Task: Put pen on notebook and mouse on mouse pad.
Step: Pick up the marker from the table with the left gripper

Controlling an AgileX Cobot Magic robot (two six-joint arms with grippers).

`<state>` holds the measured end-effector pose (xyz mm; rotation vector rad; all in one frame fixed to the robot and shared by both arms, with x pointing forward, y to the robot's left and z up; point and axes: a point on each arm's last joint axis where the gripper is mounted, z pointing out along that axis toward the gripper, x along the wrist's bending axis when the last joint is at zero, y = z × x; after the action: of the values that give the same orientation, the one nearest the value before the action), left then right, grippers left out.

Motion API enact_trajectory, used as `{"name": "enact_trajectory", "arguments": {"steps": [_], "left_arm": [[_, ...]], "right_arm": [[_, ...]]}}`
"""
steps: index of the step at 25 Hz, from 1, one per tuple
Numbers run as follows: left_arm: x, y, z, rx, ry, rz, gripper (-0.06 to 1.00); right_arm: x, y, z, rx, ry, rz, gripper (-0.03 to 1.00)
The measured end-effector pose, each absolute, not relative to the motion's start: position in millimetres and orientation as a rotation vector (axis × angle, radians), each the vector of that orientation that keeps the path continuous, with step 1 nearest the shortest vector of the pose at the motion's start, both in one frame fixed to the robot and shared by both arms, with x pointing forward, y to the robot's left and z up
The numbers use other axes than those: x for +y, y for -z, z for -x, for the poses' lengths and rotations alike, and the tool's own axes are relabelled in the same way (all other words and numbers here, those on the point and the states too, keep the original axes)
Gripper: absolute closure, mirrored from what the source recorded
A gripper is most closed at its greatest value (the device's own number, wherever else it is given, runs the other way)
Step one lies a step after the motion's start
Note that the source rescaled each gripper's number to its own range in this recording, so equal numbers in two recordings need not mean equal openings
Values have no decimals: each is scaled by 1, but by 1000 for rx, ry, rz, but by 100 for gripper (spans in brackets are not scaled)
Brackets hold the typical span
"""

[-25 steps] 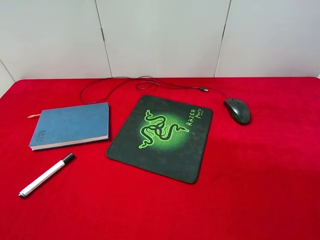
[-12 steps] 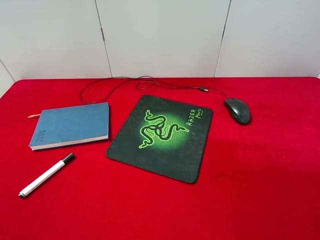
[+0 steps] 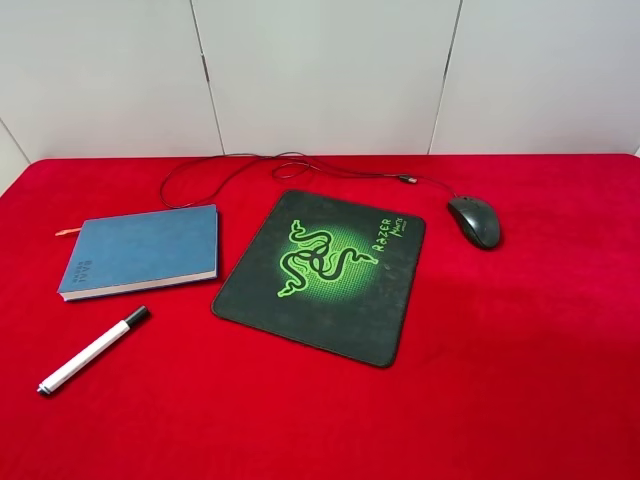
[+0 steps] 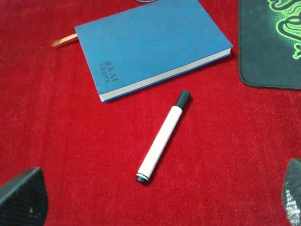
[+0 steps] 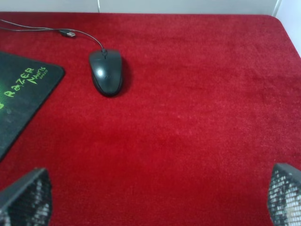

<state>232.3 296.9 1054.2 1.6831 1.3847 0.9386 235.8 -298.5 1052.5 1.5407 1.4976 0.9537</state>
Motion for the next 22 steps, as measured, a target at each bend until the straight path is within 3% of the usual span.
{"name": "enact_trajectory", "arguments": {"steps": [13,22], "left_arm": [[295,-1108,-279,1489,-835,-1798,-6],[292,-1101,-343,1664,-608,-1997,-6]], "right_arm": [[-298,-1052,-236,1498,-954,-1541,-3],[-298,-1052,-236,1498,-954,-1541,-3]]}}
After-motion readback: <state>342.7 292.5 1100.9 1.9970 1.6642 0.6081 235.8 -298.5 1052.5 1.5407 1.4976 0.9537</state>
